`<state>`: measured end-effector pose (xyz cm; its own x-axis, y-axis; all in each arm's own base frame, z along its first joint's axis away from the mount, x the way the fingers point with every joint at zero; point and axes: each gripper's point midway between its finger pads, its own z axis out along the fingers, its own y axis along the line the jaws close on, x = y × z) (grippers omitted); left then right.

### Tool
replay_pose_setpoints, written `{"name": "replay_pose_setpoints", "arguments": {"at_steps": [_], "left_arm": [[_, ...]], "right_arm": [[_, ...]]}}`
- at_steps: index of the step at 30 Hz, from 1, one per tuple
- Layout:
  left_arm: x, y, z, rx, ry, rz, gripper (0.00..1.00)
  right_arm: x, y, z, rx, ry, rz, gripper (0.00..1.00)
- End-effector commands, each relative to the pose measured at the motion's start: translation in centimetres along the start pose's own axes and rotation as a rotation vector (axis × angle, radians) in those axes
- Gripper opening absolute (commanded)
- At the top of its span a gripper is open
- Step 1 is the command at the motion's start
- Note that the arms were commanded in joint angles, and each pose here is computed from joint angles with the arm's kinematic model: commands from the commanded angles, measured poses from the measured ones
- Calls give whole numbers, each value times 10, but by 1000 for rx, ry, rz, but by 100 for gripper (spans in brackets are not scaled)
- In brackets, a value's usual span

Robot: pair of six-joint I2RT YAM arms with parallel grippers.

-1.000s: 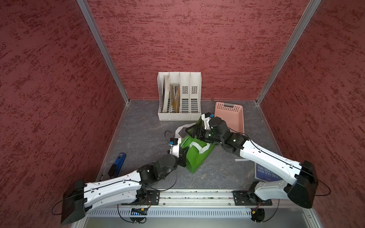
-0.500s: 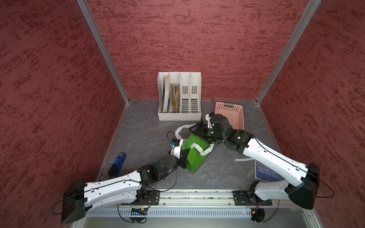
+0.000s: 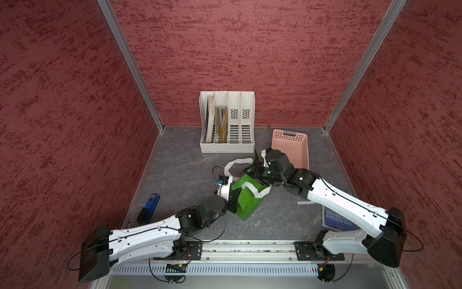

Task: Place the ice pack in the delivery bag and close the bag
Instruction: Seal the delivery bag at the center of the board.

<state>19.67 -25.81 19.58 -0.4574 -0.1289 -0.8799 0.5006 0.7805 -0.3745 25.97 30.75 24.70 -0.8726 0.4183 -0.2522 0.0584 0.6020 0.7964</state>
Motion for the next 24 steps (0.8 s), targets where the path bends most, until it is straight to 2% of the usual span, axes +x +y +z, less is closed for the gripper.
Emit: {"name": "replay_pose_setpoints", "arguments": {"at_steps": [1,7,13,24], "left_arm": [[-6,-3,-3,14,-17,-27,15],[-6,-2,-4,12,-19,-40,15],[-4,-1,-3,9,-12,-35,15],[-2,0,-3,1,-5,-30,15]], "right_arm": [[-10,0,-7,-17,-83,6,33],[-14,5,-13,-80,-121,3,29],[-16,17,-20,-106,-117,-4,33],[-12,13,-32,-49,-93,24,33]]}}
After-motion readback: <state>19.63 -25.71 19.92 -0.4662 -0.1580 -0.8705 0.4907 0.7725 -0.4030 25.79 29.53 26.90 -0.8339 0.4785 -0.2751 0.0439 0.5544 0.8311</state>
